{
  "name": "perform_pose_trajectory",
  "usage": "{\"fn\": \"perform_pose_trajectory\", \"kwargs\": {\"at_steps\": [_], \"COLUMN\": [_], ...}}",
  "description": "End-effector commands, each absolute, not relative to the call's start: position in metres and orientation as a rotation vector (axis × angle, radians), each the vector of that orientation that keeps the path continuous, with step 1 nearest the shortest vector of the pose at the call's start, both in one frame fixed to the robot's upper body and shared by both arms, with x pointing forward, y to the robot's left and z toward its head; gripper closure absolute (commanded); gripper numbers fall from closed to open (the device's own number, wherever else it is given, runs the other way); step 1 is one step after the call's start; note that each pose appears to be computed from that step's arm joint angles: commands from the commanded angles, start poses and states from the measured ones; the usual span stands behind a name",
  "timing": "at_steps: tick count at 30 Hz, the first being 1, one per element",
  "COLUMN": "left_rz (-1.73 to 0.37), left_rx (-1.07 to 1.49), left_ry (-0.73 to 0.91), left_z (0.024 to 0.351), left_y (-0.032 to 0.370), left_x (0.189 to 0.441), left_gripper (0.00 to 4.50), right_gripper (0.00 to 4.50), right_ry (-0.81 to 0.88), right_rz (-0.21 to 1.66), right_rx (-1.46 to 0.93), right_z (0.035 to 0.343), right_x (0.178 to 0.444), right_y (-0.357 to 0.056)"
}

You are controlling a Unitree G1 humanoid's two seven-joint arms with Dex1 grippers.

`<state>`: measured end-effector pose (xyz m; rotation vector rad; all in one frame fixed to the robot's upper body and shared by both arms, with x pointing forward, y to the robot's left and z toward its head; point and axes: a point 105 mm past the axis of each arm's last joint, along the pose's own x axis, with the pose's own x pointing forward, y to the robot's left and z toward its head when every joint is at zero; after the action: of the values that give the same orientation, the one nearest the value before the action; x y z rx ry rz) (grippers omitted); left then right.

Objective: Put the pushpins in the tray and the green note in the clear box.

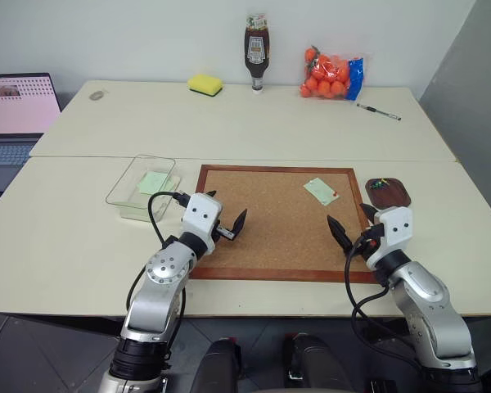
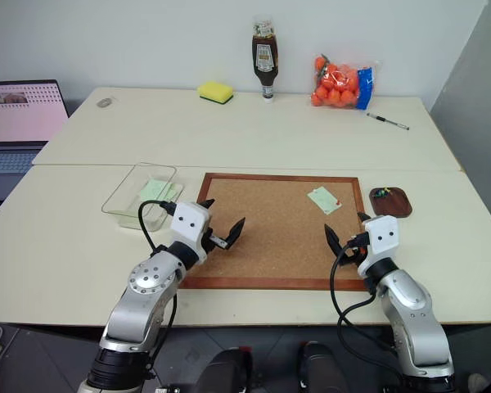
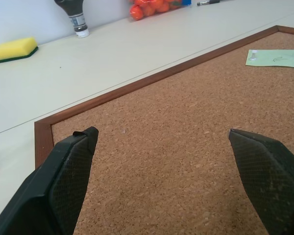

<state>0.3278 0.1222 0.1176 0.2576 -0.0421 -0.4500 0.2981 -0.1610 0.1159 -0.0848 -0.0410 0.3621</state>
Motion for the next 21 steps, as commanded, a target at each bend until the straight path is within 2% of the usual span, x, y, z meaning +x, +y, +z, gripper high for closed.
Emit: {"fn": "perform_pose_trajectory", "kwargs": {"at_steps": [1, 11, 20, 21], "left_rz": [-0.458, -0.503, -0.558, -0.568], "left_rx": [0.259, 0.240, 0.272, 0.274], "left_ry": [-0.109, -0.119, -0.099, -0.098], "left_z": [0.135, 0.142, 0.143, 0.142], "left_y": [0.121, 0.118, 0.106, 0.103], "left_x": [0.327, 0.327, 0.341, 0.343], "left_gripper": [0.00, 0.00, 0.00, 0.17], "right_gripper": [0.03, 0.03, 0.03, 0.01], "right_ry": [-0.099, -0.099, -0.115, -0.115], "right_rz": [0.358, 0.373, 0.383, 0.387], "right_rx": [-0.094, -0.093, -0.098, -0.097], "right_z": [0.130, 0.131, 0.139, 0.140], "right_x": [0.300, 0.299, 0.296, 0.296], "right_y": [-0.164, -0.162, -0.160, -0.159]}}
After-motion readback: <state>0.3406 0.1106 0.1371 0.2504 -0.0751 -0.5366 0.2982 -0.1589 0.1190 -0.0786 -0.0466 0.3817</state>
